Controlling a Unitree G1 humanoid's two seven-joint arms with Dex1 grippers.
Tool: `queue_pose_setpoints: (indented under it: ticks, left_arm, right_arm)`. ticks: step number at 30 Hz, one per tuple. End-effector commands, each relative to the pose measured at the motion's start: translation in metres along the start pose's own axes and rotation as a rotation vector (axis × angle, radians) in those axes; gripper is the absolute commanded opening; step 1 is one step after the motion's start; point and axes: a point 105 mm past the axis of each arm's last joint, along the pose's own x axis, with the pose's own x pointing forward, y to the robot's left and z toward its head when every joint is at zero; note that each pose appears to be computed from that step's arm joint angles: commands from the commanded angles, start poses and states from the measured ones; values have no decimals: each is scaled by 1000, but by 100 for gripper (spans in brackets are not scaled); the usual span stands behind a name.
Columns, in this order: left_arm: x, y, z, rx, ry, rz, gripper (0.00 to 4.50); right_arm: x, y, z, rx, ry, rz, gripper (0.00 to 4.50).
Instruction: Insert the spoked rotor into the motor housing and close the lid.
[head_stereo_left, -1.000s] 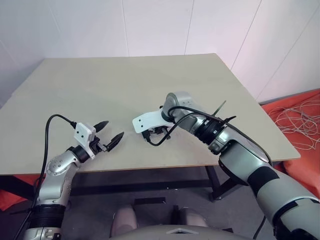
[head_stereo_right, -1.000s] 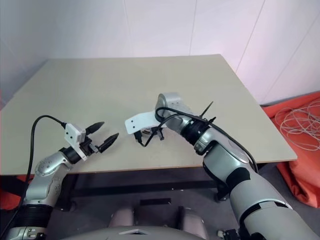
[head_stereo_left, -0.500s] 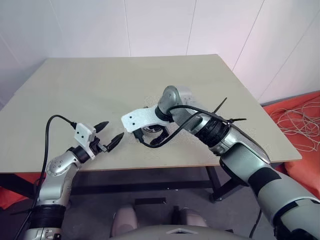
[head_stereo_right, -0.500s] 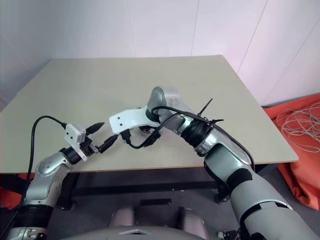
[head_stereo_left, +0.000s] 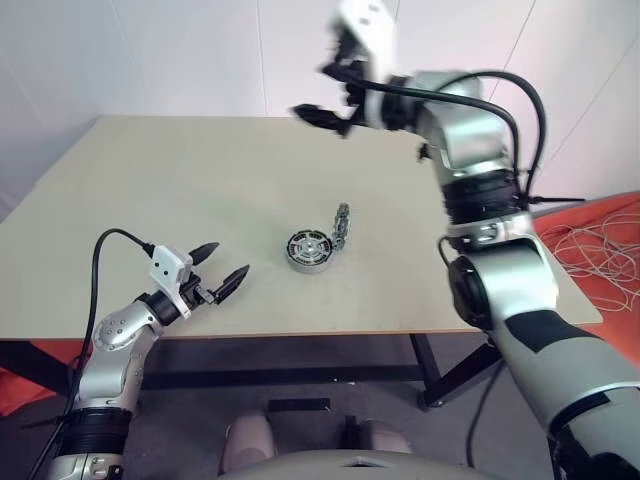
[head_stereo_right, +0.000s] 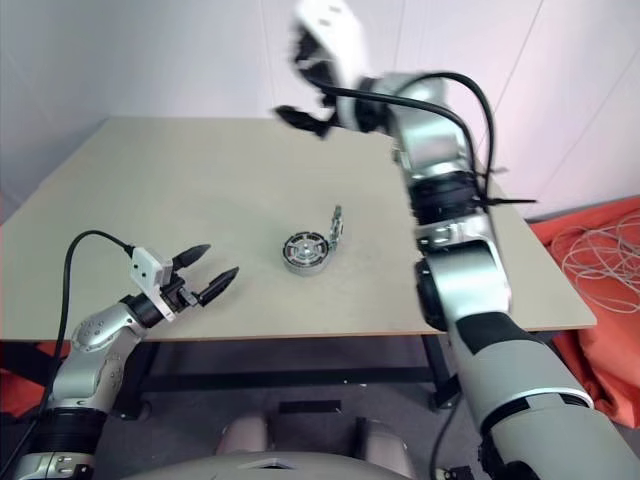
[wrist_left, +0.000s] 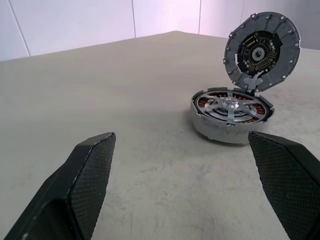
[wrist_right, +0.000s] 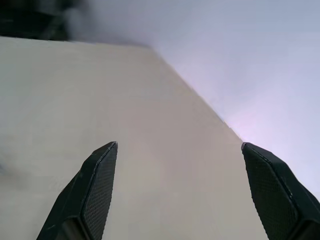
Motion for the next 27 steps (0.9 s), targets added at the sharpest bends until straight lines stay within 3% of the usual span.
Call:
queue_pose_setpoints:
  ticks: [1, 4, 7, 11, 18, 27]
  left_arm:
    - [0, 5, 13, 40, -29, -1, 450]
    - [1, 6, 13, 40, -28, -4, 450]
    - [1, 7, 13, 42, -27, -5, 450]
    - [2, 8, 14, 46, -27, -5, 450]
    - [5, 10, 17, 58, -35, 6, 450]
    - [4, 9, 16, 56, -36, 12, 450]
  right_arm:
    - [-29, -36, -46, 47, 73, -195, 448]
    - [-52, -32, -101, 109, 186, -225, 448]
    - [-69, -18, -138, 207, 256, -229, 385]
    - [-70, 19, -160, 282, 300, -125, 245]
    - [-55, 59, -169, 322, 324, -25, 3]
    - [-32, 84, -140, 322, 241, 73, 3]
